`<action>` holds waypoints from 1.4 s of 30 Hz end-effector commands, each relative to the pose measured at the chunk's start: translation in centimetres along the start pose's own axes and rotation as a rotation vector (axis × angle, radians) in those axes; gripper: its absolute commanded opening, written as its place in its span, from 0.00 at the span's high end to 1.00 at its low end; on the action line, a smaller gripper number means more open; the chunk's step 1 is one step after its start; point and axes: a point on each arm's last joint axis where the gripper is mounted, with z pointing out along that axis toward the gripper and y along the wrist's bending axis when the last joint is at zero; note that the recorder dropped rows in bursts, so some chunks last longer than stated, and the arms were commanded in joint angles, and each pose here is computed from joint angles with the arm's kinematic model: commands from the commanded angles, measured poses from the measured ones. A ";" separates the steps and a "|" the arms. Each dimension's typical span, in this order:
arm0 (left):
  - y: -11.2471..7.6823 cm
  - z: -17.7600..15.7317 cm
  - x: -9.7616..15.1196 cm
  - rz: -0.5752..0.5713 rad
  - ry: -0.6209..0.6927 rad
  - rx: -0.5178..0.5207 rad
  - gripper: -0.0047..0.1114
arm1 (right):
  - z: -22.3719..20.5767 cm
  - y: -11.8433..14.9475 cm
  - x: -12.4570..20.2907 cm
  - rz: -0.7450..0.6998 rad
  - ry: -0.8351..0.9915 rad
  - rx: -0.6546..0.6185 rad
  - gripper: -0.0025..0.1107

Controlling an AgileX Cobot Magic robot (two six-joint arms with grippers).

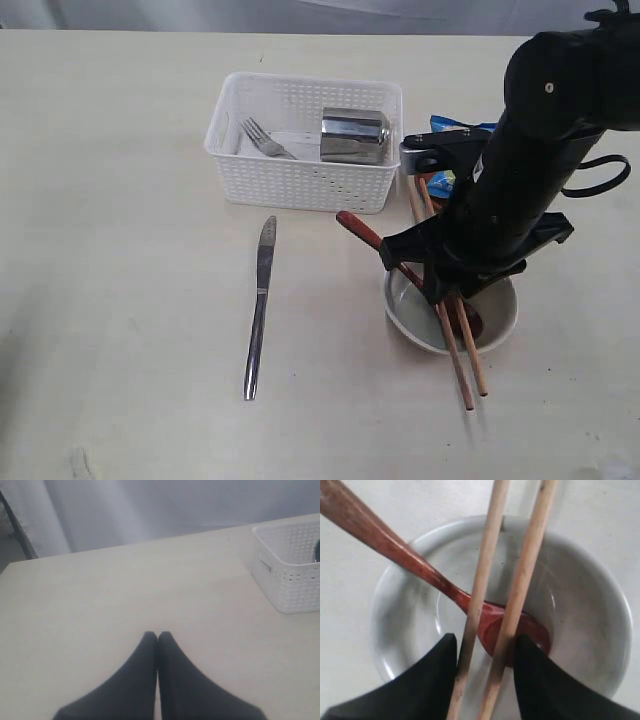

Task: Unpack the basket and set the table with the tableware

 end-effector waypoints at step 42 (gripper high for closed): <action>0.0 0.0 0.1 0.000 -0.003 -0.002 0.96 | 0.2 -0.1 0.1 0.006 0.004 0.010 0.75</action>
